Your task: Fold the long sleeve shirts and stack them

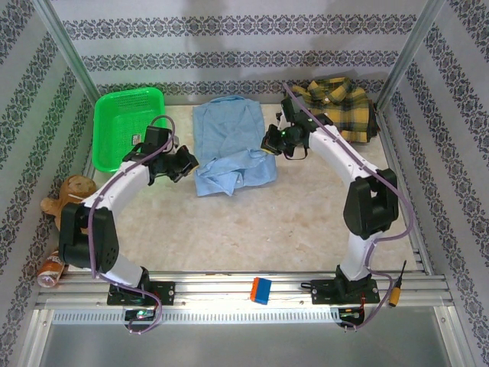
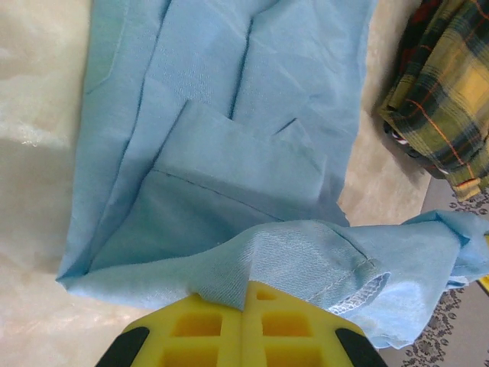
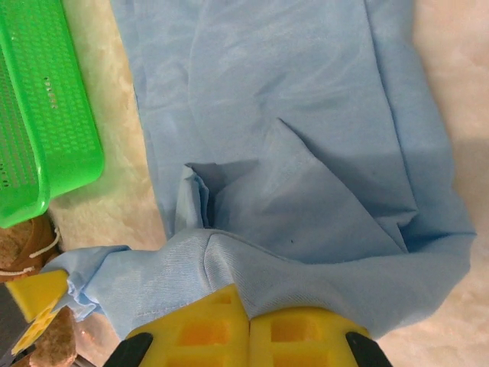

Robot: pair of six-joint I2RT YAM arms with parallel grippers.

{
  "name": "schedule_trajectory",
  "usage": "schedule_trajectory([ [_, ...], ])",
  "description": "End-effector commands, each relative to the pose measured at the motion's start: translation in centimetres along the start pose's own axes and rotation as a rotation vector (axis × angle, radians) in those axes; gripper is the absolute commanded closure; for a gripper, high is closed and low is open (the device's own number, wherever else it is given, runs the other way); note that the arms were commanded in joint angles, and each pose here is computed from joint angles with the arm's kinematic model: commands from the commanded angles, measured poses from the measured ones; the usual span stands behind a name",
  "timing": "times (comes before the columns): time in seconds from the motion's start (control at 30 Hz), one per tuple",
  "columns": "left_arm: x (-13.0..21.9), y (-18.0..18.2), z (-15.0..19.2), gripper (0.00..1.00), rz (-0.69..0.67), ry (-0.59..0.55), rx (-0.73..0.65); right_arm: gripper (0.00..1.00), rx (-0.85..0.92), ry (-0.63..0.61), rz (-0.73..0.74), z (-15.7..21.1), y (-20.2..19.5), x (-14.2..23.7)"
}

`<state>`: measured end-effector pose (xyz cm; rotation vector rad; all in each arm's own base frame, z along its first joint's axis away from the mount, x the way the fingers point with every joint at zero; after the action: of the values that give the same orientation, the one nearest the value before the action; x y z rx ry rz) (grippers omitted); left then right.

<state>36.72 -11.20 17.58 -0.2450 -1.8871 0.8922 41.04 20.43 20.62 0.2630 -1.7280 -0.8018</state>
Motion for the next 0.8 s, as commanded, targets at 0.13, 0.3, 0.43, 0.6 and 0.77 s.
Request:
schedule_trajectory([
  [0.13,-1.2,-0.4,-3.7,1.00,-0.020,-0.041,-0.070,1.00,0.017,0.042,0.006,-2.2,-0.5,-1.5],
  [0.3,-2.3,-0.2,-5.0,1.00,-0.049,-0.023,-0.110,1.00,0.014,0.052,0.016,-3.5,-0.9,-2.5],
  [0.43,-3.6,0.4,-5.6,1.00,-0.071,-0.001,-0.121,1.00,0.021,0.065,0.027,-4.3,-1.3,-3.6],
  [0.6,-4.9,1.2,-6.8,1.00,-0.126,0.005,-0.151,1.00,0.025,0.081,0.045,-5.0,-1.8,-5.1],
  [0.77,-5.9,1.9,-8.2,1.00,-0.157,-0.004,-0.165,1.00,0.042,0.079,0.061,-6.0,-2.2,-6.4],
])
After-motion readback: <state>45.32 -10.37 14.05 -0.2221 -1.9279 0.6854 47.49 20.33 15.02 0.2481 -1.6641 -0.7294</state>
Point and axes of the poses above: each hand's point on the last joint's axis, 136 mm out from that joint toward the fingers, its own x axis back along the fingers, its own y axis along the line the jaws close on, z = x × y, the point moved 4 cm from there along x, back along the fingers, and after that the axes turned 7 degrees about -x, right-handed, at the moved point
